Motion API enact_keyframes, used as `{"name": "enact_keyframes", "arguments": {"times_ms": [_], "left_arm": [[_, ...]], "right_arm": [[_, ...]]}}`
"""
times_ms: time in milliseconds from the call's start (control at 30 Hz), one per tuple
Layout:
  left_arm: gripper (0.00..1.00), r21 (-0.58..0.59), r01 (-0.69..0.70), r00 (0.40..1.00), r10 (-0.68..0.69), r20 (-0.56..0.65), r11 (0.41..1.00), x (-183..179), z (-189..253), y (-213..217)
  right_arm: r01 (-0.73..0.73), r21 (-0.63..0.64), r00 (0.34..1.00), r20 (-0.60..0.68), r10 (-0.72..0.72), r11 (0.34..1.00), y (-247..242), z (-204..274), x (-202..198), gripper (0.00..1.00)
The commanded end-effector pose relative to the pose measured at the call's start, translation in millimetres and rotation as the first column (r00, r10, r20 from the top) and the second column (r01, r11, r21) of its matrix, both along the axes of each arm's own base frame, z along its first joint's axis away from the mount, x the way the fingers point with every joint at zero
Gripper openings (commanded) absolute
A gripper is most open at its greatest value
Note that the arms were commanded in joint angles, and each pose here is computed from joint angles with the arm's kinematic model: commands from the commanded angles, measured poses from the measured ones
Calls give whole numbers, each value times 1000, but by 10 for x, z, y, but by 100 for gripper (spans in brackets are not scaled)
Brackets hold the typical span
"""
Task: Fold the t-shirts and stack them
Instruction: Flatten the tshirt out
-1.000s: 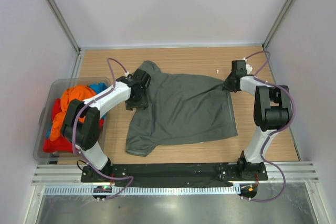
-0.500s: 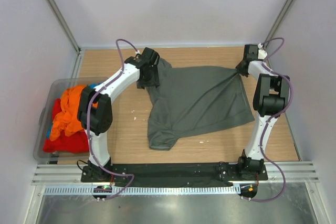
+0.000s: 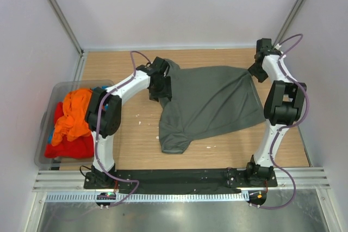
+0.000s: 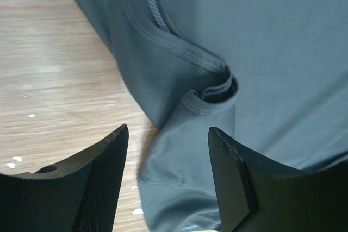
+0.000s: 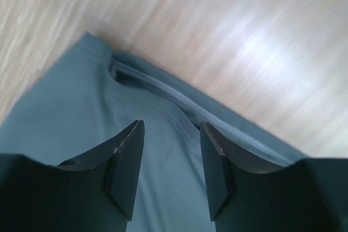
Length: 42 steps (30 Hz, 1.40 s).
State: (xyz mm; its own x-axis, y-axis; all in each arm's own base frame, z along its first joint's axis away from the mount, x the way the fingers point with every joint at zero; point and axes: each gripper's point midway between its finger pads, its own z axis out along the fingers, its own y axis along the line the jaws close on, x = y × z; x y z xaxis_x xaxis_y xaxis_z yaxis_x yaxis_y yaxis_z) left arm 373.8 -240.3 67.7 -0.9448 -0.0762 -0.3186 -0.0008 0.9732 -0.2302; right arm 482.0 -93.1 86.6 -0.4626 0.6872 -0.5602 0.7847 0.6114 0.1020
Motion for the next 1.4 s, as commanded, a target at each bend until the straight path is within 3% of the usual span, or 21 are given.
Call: {"name": "enact_keyframes", "arguments": {"times_ms": [0,200,533,733,1133,1367], "left_arm": [[62,-74,55,997,-51,54,996,26,115,-327],[62,6,72,997,-72,25,997,-1,-106,-411],[54,171,57,997,-64,36,984,7,-238,-117],[48,259,-1,999,-11,45,966,-83,-211,135],[47,277,-44,998,31,50,960,-280,-200,317],[47,359,-104,994,93,49,927,-437,-306,580]], "right_arm": [[142,-2,988,-66,-142,990,-12,410,-560,51],[190,24,934,-314,-173,981,125,106,-1197,42],[235,92,898,-402,-180,968,303,-287,-1491,43],[217,22,856,-485,-179,976,221,-331,-1752,43],[233,9,862,-466,-202,973,185,-594,-1717,43],[237,-4,862,-460,-213,971,158,-564,-1727,40]]}}
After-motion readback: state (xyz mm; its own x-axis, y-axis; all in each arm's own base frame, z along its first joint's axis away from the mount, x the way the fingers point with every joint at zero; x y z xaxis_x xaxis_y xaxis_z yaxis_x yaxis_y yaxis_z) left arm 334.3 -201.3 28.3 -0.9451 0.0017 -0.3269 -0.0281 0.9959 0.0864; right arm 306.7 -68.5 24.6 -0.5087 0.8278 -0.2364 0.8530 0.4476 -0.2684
